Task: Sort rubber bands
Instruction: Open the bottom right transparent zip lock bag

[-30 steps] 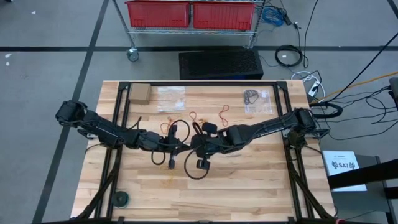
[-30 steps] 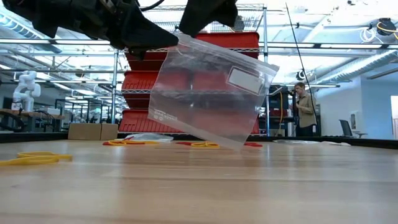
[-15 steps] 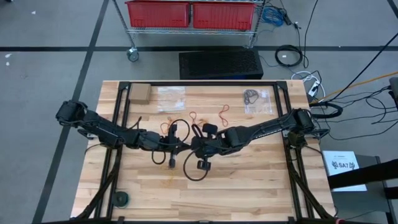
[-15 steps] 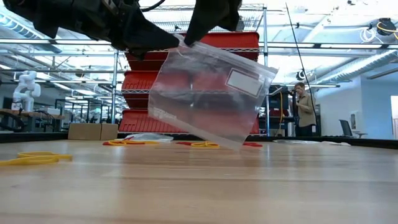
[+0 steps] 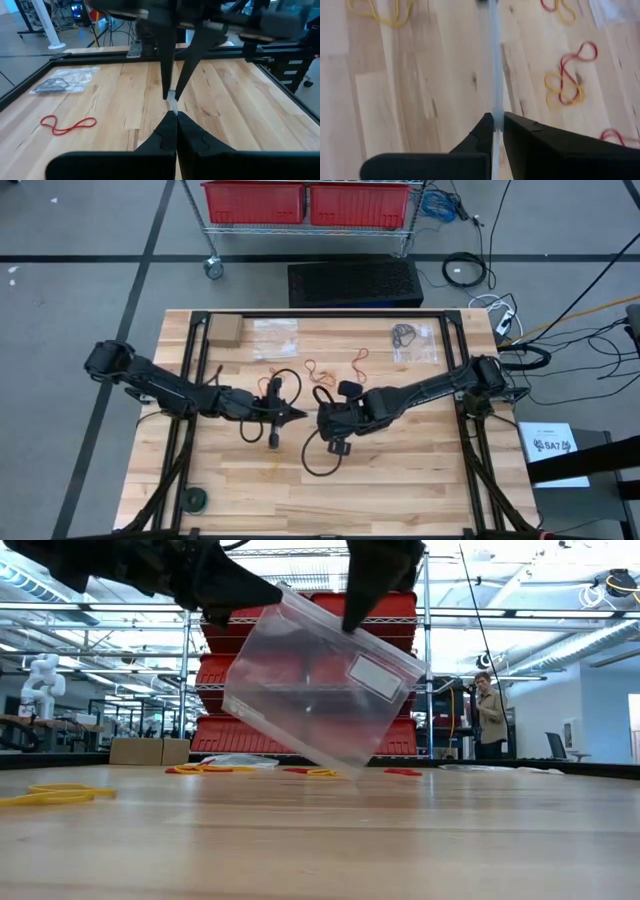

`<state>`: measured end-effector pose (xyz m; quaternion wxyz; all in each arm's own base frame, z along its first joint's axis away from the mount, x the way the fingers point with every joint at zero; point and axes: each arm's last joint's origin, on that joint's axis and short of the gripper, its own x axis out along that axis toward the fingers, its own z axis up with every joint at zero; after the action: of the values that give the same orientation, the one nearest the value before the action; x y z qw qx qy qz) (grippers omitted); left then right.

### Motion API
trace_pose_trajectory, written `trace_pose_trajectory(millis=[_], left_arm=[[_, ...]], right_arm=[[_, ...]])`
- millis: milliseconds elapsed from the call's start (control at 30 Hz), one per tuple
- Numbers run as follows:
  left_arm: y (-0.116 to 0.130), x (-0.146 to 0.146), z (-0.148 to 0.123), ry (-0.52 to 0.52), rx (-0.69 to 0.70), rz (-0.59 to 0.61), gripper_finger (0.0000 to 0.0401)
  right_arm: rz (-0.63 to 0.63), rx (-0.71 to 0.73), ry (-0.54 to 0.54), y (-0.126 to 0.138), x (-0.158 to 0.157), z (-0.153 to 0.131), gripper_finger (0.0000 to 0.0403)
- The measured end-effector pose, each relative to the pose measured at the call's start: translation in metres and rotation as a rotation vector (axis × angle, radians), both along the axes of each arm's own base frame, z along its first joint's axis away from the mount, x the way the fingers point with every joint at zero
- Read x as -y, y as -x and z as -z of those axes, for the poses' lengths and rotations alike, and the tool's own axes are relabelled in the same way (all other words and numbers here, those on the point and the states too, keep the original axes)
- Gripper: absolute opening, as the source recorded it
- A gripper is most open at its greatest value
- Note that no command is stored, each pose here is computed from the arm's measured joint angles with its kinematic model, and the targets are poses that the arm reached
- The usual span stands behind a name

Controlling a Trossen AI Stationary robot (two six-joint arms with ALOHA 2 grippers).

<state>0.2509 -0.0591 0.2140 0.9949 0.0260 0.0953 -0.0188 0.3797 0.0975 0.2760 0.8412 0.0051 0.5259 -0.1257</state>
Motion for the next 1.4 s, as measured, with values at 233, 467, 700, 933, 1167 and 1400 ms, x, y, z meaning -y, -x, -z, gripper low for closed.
trace_pose_trajectory(millis=[233,467,700,933,1167,1400], left_arm=[[0.004,-0.001,-0.004,-0.003,0.003,-0.017,0.0],[0.004,-0.002,-0.005,-0.003,0.005,-0.019,0.0],[0.004,-0.002,-0.005,-0.004,0.006,-0.021,0.0],[0.004,-0.002,-0.005,-0.004,0.006,-0.021,0.0],[0.004,-0.002,-0.005,-0.004,0.006,-0.021,0.0],[0.004,-0.002,-0.005,-0.003,0.007,-0.021,0.0]], right_arm=[[0.014,-0.07,0.005,0.01,-0.009,0.003,0.0013],[0.031,-0.118,0.008,0.018,-0.014,0.004,0.0013],[0.048,-0.154,0.013,0.022,-0.016,0.005,0.0013],[0.068,-0.186,0.018,0.026,-0.016,0.006,0.0013],[0.077,-0.205,0.02,0.029,-0.018,0.006,0.0013],[0.095,-0.212,0.019,0.03,-0.018,0.006,0.0016]])
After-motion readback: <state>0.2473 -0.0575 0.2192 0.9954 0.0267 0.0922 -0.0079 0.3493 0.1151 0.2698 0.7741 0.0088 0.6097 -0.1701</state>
